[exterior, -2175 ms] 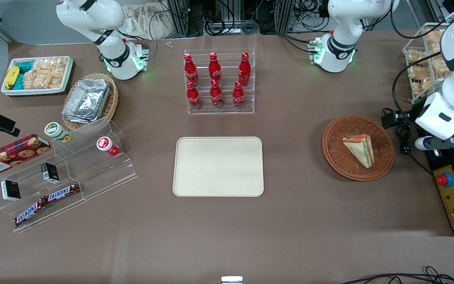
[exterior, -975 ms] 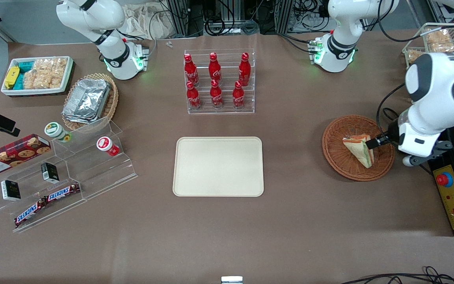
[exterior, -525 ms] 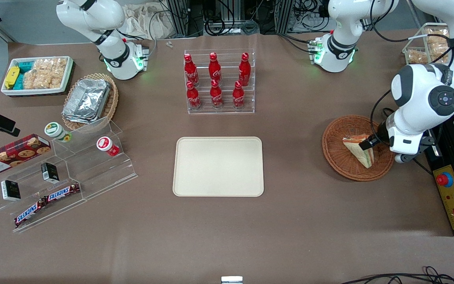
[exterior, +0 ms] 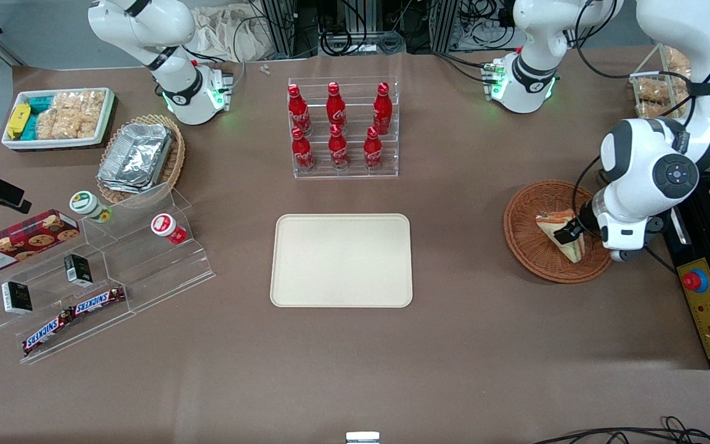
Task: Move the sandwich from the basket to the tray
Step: 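Lower the left gripper over the sandwich wedge and align with it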
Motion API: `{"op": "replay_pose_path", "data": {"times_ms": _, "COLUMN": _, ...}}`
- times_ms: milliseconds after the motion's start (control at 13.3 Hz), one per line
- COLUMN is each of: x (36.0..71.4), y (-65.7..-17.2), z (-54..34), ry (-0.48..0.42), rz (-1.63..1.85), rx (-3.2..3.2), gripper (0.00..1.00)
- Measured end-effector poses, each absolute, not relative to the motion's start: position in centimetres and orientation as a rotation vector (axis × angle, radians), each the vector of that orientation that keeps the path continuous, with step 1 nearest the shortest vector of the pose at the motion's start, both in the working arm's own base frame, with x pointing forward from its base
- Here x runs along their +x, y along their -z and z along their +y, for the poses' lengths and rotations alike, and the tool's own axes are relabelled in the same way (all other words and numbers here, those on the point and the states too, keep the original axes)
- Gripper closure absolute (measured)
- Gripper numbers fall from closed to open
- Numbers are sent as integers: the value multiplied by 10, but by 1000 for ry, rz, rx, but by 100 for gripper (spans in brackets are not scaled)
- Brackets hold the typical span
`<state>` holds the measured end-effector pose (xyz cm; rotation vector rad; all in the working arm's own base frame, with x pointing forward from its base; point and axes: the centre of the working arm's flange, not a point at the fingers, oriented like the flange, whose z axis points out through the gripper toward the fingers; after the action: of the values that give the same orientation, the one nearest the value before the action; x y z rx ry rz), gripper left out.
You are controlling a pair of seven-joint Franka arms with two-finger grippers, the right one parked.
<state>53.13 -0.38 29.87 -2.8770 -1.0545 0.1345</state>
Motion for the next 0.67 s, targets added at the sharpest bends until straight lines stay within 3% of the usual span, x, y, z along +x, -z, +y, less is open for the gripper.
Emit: {"op": "replay_pose_path", "data": {"times_ms": 675, "x": 524, "y": -265, "z": 5, "ry": -156, "rz": -1040, "rx": -2818, "gripper": 0}}
